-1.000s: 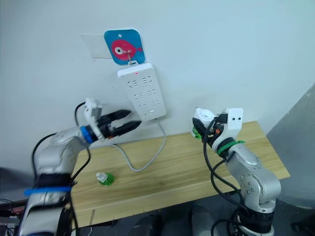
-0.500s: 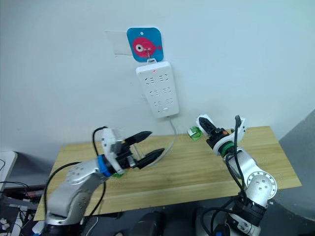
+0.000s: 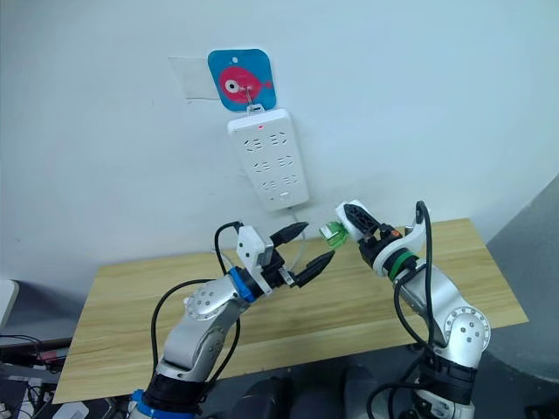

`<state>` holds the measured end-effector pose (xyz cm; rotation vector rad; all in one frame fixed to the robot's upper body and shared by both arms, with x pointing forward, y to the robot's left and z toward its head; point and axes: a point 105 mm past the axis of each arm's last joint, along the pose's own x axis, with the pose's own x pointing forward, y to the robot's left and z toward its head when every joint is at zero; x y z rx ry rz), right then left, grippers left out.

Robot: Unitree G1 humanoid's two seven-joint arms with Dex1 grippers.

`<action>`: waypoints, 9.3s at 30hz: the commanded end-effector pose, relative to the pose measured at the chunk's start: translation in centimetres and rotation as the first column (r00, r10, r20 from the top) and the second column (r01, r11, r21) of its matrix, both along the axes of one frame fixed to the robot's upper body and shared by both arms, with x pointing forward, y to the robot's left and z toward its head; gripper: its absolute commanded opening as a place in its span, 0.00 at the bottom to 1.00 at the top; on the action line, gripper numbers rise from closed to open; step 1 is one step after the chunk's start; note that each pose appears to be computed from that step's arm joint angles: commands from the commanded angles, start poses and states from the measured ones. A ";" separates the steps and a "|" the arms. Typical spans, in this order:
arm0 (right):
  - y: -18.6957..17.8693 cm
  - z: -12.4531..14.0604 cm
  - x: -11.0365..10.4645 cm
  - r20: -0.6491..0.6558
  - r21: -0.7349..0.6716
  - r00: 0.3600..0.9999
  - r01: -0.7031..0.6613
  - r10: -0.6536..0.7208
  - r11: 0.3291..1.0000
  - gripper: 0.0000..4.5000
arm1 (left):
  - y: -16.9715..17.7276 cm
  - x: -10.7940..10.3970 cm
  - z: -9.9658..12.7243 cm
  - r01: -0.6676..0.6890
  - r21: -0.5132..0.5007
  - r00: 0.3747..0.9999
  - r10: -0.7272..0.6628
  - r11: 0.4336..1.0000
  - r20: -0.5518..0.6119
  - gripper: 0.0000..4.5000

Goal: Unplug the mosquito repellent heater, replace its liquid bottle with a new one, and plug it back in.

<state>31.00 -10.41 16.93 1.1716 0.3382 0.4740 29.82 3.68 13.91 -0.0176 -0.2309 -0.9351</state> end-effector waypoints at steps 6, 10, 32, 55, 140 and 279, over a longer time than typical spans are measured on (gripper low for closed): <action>0.8 1.8 -0.9 0.069 0.041 0.997 -0.033 0.030 0.999 0.66 | -1.5 0.2 1.5 0.021 -0.025 0.996 -0.019 0.999 0.084 0.99; 1.0 1.9 -1.0 0.071 0.046 0.997 -0.038 0.035 0.998 0.66 | -1.5 0.3 1.5 0.012 -0.049 0.997 -0.008 0.999 0.079 0.99; 1.6 1.4 -2.7 0.080 -0.006 0.986 -0.148 0.148 0.989 0.99 | -1.1 -0.2 1.1 0.089 0.018 0.990 -0.090 0.996 0.110 0.51; -2.3 0.0 -4.8 -0.067 -0.066 0.630 -0.776 0.774 0.627 0.99 | 0.2 -3.0 1.0 0.423 0.324 0.827 -0.507 0.846 0.243 0.51; -1.5 2.3 -3.8 0.052 -0.135 0.580 -0.803 0.813 0.581 0.66 | 0.8 -2.4 3.3 0.062 0.473 0.618 -0.406 0.879 0.673 0.98; -15.7 -10.4 1.5 -0.479 -0.810 0.860 -0.510 0.175 0.290 0.66 | 6.0 -6.0 1.0 0.293 -0.521 0.372 -0.598 0.802 -0.710 0.50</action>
